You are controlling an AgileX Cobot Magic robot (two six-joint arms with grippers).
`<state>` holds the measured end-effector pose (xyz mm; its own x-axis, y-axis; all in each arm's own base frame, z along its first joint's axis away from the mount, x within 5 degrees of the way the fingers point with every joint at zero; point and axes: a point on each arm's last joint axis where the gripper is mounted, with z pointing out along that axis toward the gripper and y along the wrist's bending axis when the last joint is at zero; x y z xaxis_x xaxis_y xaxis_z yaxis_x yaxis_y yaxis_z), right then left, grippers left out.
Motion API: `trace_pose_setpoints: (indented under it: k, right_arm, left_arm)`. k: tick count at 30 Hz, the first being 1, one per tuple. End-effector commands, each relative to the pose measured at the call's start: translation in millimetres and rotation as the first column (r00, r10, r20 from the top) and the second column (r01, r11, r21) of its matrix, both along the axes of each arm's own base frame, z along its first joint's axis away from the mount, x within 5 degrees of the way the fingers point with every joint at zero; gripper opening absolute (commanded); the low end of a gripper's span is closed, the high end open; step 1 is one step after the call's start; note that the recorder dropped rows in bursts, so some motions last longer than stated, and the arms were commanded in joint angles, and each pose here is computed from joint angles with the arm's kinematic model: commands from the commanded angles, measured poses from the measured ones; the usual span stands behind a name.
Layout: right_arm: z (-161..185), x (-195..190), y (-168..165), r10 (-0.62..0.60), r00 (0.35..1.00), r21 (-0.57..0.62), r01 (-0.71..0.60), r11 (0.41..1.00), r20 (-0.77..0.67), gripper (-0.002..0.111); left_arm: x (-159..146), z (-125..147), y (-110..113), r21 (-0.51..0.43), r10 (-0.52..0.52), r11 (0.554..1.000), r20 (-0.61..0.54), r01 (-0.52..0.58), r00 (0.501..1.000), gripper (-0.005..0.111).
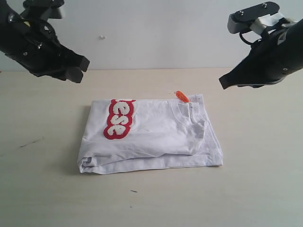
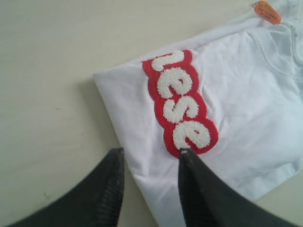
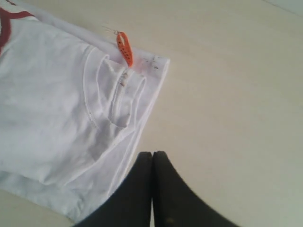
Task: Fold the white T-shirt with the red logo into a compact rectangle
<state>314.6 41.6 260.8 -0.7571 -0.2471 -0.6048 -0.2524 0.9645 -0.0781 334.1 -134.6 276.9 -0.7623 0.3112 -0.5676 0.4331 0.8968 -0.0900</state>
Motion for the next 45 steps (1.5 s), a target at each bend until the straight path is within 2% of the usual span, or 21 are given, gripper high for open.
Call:
trace_pose_setpoints:
  k: [1, 13, 22, 27, 33, 45]
  right_arm:
    - [11, -15, -8, -0.067, 0.996, -0.022, 0.069, 0.997, 0.065, 0.0]
    - [29, -54, -16, -0.116, 0.98, 0.003, 0.117, 0.993, 0.161, 0.0]
    - [35, -85, -19, -0.151, 0.961, 0.063, 0.14, 0.988, 0.23, 0.0]
    - [35, -99, -21, -0.158, 0.954, 0.078, 0.142, 0.987, 0.254, 0.0]
    - [35, -110, -22, -0.158, 0.95, 0.082, 0.141, 0.987, 0.269, 0.0]
    - [36, -110, -21, -0.169, 0.948, 0.109, 0.144, 0.983, 0.271, 0.0]
  left_arm:
    - [-16, 7, 9, -0.029, 0.032, 0.999, 0.1, -0.029, 0.994, 0.039]
    - [-64, 18, 30, -0.132, 0.124, 0.987, 0.287, -0.088, 0.95, 0.039]
    - [-105, 26, 48, -0.262, 0.23, 0.957, 0.405, -0.128, 0.885, 0.039]
    - [-123, 30, 55, -0.284, 0.24, 0.951, 0.437, -0.12, 0.867, 0.039]
    - [-143, 30, 61, -0.303, 0.246, 0.946, 0.426, -0.119, 0.87, 0.039]
    - [-148, 35, 63, -0.31, 0.246, 0.944, 0.446, -0.11, 0.861, 0.039]
